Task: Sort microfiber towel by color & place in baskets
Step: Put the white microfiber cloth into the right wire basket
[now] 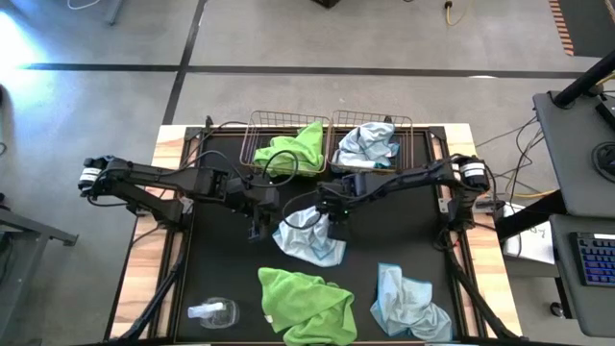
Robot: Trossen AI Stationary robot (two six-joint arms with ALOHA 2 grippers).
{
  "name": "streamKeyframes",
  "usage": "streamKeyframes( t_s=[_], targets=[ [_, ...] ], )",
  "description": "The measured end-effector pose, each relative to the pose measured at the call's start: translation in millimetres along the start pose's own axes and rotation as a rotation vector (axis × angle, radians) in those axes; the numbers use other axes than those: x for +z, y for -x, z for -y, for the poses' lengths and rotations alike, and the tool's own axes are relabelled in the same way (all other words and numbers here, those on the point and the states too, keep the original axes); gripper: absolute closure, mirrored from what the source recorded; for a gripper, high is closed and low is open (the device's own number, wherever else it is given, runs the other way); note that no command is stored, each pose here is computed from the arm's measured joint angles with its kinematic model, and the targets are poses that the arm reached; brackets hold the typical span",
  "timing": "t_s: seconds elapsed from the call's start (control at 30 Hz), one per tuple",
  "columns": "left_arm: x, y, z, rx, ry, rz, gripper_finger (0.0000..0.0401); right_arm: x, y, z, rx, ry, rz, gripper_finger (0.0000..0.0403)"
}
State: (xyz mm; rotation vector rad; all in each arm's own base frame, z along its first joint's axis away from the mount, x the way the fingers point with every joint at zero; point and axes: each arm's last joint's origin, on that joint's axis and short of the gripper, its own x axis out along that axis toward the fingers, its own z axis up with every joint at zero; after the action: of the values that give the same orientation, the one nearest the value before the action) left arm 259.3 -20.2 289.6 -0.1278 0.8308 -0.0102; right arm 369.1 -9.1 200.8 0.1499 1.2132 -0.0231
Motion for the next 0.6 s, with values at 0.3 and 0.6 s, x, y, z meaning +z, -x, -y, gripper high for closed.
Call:
streamKeyframes(
  t_s=[0.3,0.6],
  targets=[
    [-1.1,0.2,-0.2,0.003,-0.029,-0.01,0.0286,12.2,67.2,-1.6,-0.135,0.019,0.205,0.039],
    [-2.0,0.3,-2.6,0.079,-0.048,-0.013,0.0286,6.2,134.2,-0.3,-0.306,-0.041,0.416,0.039]
  ],
)
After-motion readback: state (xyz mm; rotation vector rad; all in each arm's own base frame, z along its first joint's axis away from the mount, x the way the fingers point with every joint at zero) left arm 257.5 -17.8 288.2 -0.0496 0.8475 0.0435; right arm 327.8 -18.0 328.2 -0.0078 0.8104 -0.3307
